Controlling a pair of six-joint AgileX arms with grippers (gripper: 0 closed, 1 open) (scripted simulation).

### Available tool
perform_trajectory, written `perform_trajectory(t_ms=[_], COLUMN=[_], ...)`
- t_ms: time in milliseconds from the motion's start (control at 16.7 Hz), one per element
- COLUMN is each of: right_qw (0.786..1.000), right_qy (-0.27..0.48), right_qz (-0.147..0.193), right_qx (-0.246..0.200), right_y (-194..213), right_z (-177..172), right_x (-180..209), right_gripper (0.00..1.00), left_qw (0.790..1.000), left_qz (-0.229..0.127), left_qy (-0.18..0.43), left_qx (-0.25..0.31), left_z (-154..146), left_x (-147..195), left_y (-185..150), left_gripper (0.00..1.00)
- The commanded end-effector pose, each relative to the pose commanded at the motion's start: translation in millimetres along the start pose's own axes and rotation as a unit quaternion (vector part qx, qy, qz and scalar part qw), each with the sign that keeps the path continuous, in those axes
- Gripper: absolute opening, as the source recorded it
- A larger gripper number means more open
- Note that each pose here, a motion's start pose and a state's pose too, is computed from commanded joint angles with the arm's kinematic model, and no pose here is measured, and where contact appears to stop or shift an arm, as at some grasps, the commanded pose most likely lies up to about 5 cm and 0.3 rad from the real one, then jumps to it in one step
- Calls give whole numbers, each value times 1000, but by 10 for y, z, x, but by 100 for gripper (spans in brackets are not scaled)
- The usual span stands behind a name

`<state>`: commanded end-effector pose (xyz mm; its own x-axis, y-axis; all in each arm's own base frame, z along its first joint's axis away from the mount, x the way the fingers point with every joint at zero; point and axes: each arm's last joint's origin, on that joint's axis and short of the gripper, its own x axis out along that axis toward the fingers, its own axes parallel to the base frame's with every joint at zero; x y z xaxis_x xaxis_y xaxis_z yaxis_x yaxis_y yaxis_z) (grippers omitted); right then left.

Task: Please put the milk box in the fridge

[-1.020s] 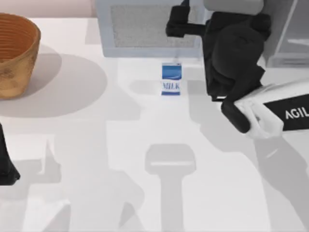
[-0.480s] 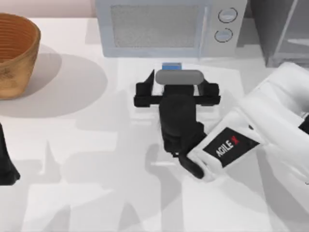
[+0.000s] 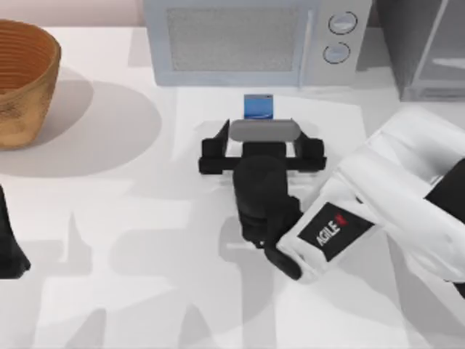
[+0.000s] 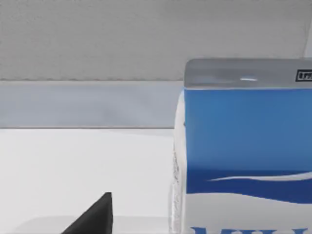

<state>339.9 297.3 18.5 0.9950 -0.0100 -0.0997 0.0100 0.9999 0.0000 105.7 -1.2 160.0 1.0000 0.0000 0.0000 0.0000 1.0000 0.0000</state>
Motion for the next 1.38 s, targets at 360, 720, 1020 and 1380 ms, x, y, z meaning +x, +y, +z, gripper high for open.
perform_trajectory(t_ms=[360,720,1020,1380], right_qw=[1000,1000,1000,1000], right_qy=[0,0,0,0], right_qz=[0,0,0,0], right_qx=[0,0,0,0], right_y=[-10,0,0,0], right_z=[57,1,0,0], right_x=[182,494,500,500], right_gripper=[100,100,92,47], left_qw=[1000,1000,1000,1000], left_qz=[0,0,0,0], left_qy=[0,0,0,0], left_qx=[0,0,0,0], left_z=[0,0,0,0], left_x=[0,0,0,0], left_y=[0,0,0,0], left_gripper=[100,100,100,100])
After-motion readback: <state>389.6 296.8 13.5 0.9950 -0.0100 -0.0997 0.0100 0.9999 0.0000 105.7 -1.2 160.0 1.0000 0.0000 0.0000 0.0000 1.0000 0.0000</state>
